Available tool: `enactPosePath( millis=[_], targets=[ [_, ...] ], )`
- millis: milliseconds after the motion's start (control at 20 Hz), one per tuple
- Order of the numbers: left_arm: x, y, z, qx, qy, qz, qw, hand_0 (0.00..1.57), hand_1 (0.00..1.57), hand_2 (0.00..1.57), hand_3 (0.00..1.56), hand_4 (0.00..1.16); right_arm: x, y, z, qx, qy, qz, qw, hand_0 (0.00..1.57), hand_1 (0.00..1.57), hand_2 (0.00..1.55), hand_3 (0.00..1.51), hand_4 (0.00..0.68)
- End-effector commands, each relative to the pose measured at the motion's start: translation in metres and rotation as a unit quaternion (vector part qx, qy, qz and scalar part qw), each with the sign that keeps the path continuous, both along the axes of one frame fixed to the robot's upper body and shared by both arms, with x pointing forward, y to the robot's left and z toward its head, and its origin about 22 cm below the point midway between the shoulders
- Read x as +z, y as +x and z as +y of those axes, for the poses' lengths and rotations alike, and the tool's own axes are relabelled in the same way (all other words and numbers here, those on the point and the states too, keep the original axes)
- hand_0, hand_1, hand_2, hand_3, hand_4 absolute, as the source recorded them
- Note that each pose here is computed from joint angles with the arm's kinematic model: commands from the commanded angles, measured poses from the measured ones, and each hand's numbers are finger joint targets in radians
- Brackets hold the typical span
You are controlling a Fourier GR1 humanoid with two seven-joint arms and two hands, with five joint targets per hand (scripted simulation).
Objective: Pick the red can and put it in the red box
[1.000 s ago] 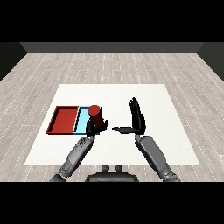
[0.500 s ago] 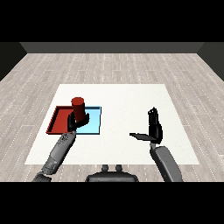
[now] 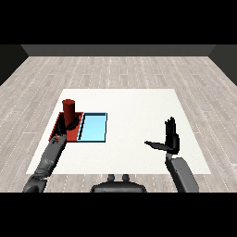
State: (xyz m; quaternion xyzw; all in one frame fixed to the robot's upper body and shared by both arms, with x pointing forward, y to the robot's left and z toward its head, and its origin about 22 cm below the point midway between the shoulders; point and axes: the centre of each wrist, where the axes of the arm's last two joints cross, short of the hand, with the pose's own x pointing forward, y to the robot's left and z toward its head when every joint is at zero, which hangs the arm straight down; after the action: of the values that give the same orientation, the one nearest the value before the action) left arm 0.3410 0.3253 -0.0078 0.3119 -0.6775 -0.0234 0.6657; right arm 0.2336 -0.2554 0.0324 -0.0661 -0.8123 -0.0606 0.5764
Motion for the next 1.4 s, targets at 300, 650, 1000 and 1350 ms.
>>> enactPosePath(
  millis=[300, 650, 1000, 1350],
  targets=[
    [-0.034, 0.0180, 0.016, 0.065, 0.043, 0.105, 0.991, 1.57, 1.57, 1.53, 1.46, 1.03, -0.025, 0.027, -0.003, -0.006, -0.004, 0.031, 0.9995, 0.00, 0.00, 0.00, 0.00, 0.000],
    [-0.056, 0.0025, 0.022, 0.120, 0.036, 0.241, 0.962, 0.59, 0.59, 0.63, 0.41, 0.78, -0.021, 0.044, -0.004, -0.017, -0.001, 0.018, 0.9997, 0.00, 0.00, 0.00, 0.00, 0.000],
    [-0.063, -0.0211, 0.055, 0.171, -0.027, 0.287, 0.942, 1.49, 1.49, 1.34, 0.00, 0.65, -0.028, 0.043, -0.005, -0.019, 0.008, 0.024, 0.9995, 0.00, 0.00, 0.00, 0.00, 0.000],
    [-0.050, -0.0060, 0.050, 0.139, -0.006, 0.301, 0.944, 0.00, 0.00, 0.00, 0.00, 0.00, -0.037, 0.044, 0.000, -0.008, 0.016, 0.009, 0.9998, 0.00, 0.00, 0.00, 0.00, 0.000]
  ],
)
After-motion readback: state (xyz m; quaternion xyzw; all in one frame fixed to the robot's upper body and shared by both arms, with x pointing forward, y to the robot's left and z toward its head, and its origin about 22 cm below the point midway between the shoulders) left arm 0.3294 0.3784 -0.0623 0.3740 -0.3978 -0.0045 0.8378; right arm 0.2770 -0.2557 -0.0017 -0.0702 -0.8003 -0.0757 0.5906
